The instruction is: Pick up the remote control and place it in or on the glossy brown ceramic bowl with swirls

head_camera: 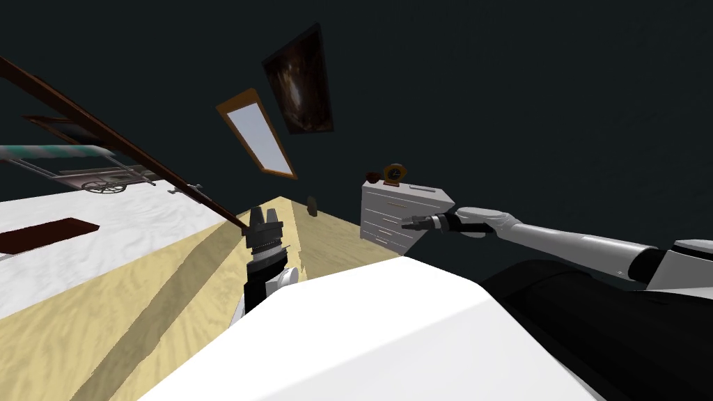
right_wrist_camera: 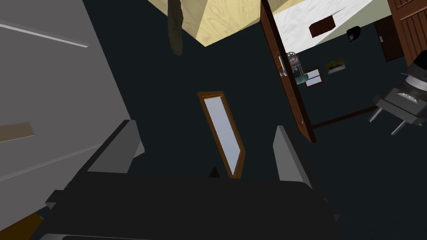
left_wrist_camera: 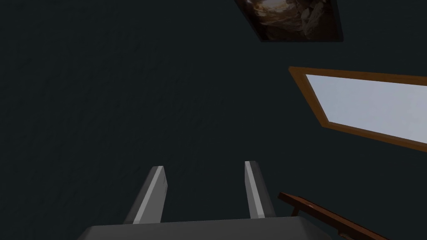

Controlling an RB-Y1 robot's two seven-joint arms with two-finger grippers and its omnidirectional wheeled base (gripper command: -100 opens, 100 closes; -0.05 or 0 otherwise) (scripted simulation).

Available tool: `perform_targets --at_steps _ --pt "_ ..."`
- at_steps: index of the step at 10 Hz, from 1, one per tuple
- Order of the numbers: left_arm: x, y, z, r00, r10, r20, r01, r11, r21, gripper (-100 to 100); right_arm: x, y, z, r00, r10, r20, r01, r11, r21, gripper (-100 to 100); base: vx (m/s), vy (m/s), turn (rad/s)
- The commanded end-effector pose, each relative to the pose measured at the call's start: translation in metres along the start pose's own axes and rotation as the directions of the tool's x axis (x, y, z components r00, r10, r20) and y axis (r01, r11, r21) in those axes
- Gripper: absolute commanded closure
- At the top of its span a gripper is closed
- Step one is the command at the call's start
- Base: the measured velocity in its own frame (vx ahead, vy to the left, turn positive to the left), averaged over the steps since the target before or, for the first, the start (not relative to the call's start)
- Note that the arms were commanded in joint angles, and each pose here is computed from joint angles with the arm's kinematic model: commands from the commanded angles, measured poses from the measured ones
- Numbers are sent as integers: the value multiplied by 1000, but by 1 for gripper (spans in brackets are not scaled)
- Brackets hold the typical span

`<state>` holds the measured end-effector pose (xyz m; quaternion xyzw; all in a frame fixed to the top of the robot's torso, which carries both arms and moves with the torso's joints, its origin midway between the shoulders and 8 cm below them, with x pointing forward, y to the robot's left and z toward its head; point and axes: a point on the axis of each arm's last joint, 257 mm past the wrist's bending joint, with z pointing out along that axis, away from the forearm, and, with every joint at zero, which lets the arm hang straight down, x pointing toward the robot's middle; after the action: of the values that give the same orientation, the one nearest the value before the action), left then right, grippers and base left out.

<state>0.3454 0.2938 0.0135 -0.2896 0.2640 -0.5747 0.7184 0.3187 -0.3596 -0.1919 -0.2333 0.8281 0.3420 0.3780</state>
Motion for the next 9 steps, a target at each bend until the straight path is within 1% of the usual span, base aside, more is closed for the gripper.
perform_targets --at_steps 1,2,3,4,5,6,7,8,9 --pt "0 0 0 1000 0 0 0 1000 0 0 -4 -8 -9 999 -23 -45 25 999 23 -100 21 -22 82" --pt "0 0 0 1000 0 0 0 1000 0 0 -5 -9 -11 998 -32 -59 34 999 27 -100 12 -13 -9" --pt "0 0 0 1000 0 0 0 1000 0 0 -4 -25 -29 993 -46 -109 54 996 69 -100 30 -20 114" --pt "0 0 0 1000 0 0 0 1000 0 0 -7 -27 -33 989 -61 -135 71 995 75 -100 32 -32 80" --pt "0 0 0 1000 0 0 0 1000 0 0 -7 -41 -49 981 -67 -180 88 990 111 -100 41 -44 120" --pt "0 0 0 1000 0 0 0 1000 0 0 -12 -44 -55 973 -85 -213 112 987 119 -100 37 -42 63" --pt "0 0 0 1000 0 0 0 1000 0 0 -12 -54 -70 961 -89 -261 130 981 145 -100 50 -32 125" --pt "0 0 0 1000 0 0 0 1000 0 0 -17 -58 -77 953 -99 -286 149 976 159 -100 45 -37 59" --pt "0 0 0 1000 0 0 0 1000 0 0 -18 -69 -95 937 -97 -336 167 968 188 -100 57 -57 122"
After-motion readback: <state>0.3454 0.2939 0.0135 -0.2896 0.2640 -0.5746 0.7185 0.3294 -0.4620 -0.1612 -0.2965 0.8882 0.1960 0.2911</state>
